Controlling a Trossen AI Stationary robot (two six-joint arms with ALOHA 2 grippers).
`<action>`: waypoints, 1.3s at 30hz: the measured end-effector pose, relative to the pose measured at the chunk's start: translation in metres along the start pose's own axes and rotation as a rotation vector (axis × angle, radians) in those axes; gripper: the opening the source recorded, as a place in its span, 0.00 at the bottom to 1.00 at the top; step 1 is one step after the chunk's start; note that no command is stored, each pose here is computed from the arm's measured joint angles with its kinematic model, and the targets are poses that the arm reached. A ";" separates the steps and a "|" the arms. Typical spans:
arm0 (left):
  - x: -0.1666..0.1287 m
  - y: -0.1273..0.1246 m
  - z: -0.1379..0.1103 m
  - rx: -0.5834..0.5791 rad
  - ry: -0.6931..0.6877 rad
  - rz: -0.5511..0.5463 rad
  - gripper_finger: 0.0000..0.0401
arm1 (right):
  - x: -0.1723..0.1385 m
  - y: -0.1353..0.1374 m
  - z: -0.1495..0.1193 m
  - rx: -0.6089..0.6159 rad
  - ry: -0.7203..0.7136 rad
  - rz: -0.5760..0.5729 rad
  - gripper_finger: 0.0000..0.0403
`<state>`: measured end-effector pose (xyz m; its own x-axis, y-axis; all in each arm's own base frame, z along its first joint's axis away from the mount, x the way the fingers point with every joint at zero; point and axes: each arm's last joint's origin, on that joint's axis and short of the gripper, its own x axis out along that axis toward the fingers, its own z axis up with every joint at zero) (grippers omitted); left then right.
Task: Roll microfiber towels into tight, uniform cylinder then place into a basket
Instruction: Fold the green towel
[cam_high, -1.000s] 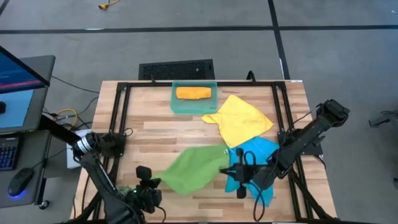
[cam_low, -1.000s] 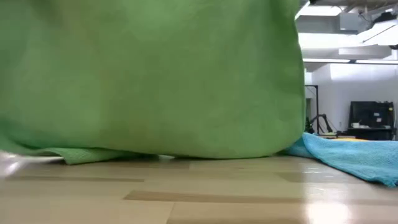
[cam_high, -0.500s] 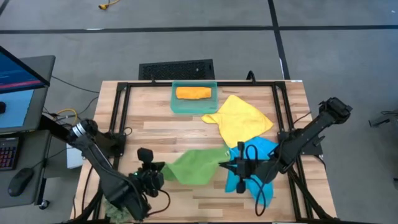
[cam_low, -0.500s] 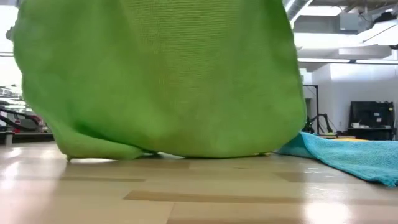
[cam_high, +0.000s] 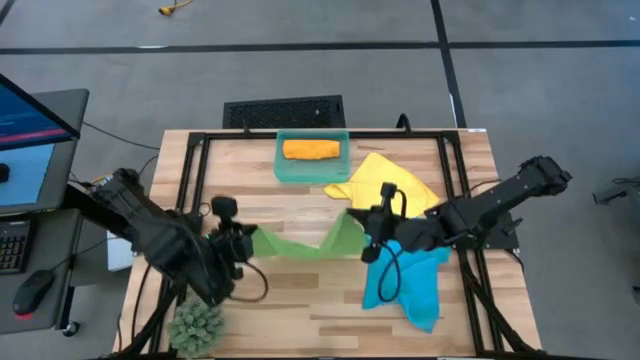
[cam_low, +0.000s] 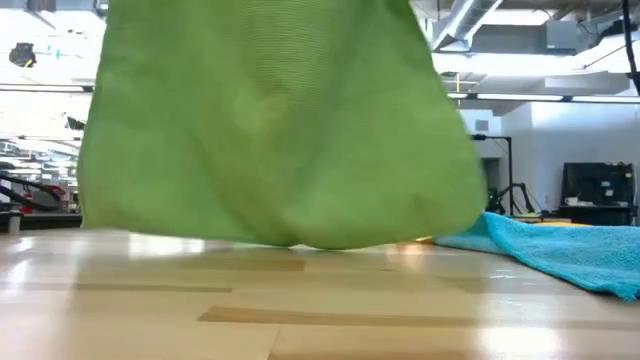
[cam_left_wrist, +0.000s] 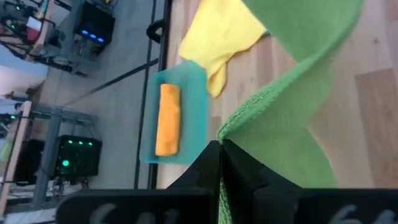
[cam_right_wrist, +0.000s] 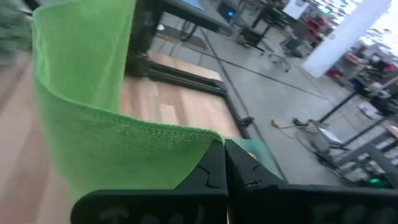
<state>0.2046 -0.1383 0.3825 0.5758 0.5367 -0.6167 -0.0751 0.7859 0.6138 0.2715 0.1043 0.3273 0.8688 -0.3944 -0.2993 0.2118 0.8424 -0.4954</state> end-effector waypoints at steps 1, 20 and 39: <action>-0.001 0.010 -0.002 -0.012 -0.003 0.003 0.00 | 0.002 -0.003 0.000 -0.004 0.004 -0.009 0.01; 0.026 0.066 -0.033 -0.243 0.244 -0.320 0.00 | 0.018 0.003 -0.002 0.120 0.107 0.125 0.00; 0.053 -0.088 -0.065 -0.421 0.206 -0.764 0.00 | 0.003 0.153 -0.047 0.229 0.337 0.400 0.01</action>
<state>0.1887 -0.1590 0.2636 0.4364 -0.1663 -0.8843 -0.0469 0.9772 -0.2070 0.2856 0.2144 0.2120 0.7183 -0.0925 -0.6895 0.0200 0.9935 -0.1123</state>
